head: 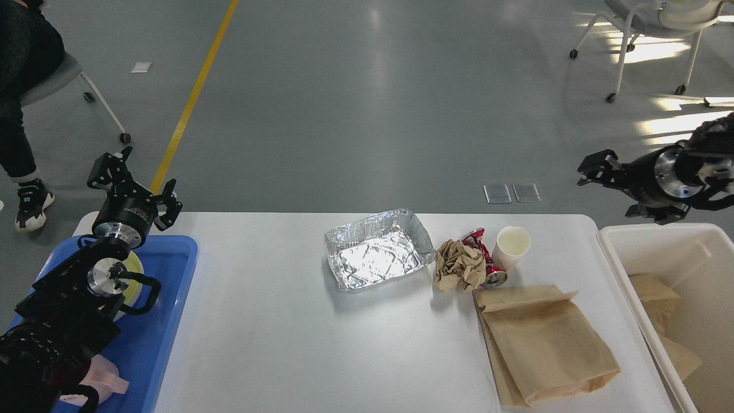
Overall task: Tidy desktop
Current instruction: 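Move the right gripper down to the remaining brown paper bag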
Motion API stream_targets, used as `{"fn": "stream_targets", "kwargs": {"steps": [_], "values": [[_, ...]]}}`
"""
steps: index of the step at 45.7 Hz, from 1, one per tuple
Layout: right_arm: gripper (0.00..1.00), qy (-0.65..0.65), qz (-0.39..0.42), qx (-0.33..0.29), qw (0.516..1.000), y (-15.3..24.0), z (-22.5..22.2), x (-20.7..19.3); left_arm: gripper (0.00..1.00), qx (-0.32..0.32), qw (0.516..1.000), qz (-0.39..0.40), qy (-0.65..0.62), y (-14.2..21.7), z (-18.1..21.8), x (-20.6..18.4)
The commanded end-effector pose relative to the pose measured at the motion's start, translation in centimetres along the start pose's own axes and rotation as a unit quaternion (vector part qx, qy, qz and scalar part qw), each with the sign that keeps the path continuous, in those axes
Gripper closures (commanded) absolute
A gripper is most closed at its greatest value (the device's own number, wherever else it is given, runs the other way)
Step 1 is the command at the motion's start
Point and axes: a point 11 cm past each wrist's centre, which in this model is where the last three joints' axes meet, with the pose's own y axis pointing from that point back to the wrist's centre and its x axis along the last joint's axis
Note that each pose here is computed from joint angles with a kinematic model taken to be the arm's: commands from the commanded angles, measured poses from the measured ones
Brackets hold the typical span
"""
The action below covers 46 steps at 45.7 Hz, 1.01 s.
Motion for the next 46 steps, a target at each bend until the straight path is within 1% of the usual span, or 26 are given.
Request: {"fn": "stream_targets", "kwargs": {"steps": [1,3,5,13,20,24,27,38,39,42,46], "values": [[0.00,0.078,-0.050,0.017,0.996,2.0,-5.9,-1.5,0.01,-0.001,1.000,0.000,0.000,0.0,0.0,0.0],[0.00,0.112,-0.060,0.019,0.992,2.8,-8.3,-2.1,0.01,0.000,1.000,0.000,0.000,0.0,0.1,0.1],[0.00,0.132,-0.065,0.021,0.989,3.2,-9.7,-2.7,0.01,-0.001,1.000,0.000,0.000,0.0,0.0,0.0],[0.00,0.194,-0.075,0.025,0.978,5.5,-13.7,-4.8,0.01,-0.001,1.000,0.000,0.000,0.0,0.0,0.0],[0.00,0.238,-0.100,0.029,0.966,9.1,-16.4,-6.4,0.01,0.000,1.000,0.000,0.000,0.0,0.0,0.0],[0.00,0.234,-0.117,0.032,0.965,9.5,-16.3,-7.0,0.01,-0.001,1.000,0.000,0.000,0.0,0.0,0.0],[0.00,0.225,-0.126,0.023,0.966,8.4,-15.4,-7.2,0.01,-0.001,1.000,0.000,0.000,0.0,0.0,0.0],[0.00,0.155,-0.218,-0.022,0.963,0.0,-8.1,-10.5,0.01,-0.001,1.000,0.000,0.000,0.0,0.0,0.0],[0.00,0.134,-0.225,-0.036,0.964,-1.7,-5.9,-11.0,0.01,0.000,1.000,0.000,0.000,0.0,0.0,0.0],[0.00,0.105,-0.225,-0.052,0.967,-3.6,-3.0,-11.4,0.01,-0.001,1.000,0.000,0.000,0.0,0.0,0.0],[0.00,0.060,-0.220,-0.063,0.972,-4.9,0.6,-11.6,0.01,0.000,1.000,0.000,0.000,0.0,0.0,0.0]]}}
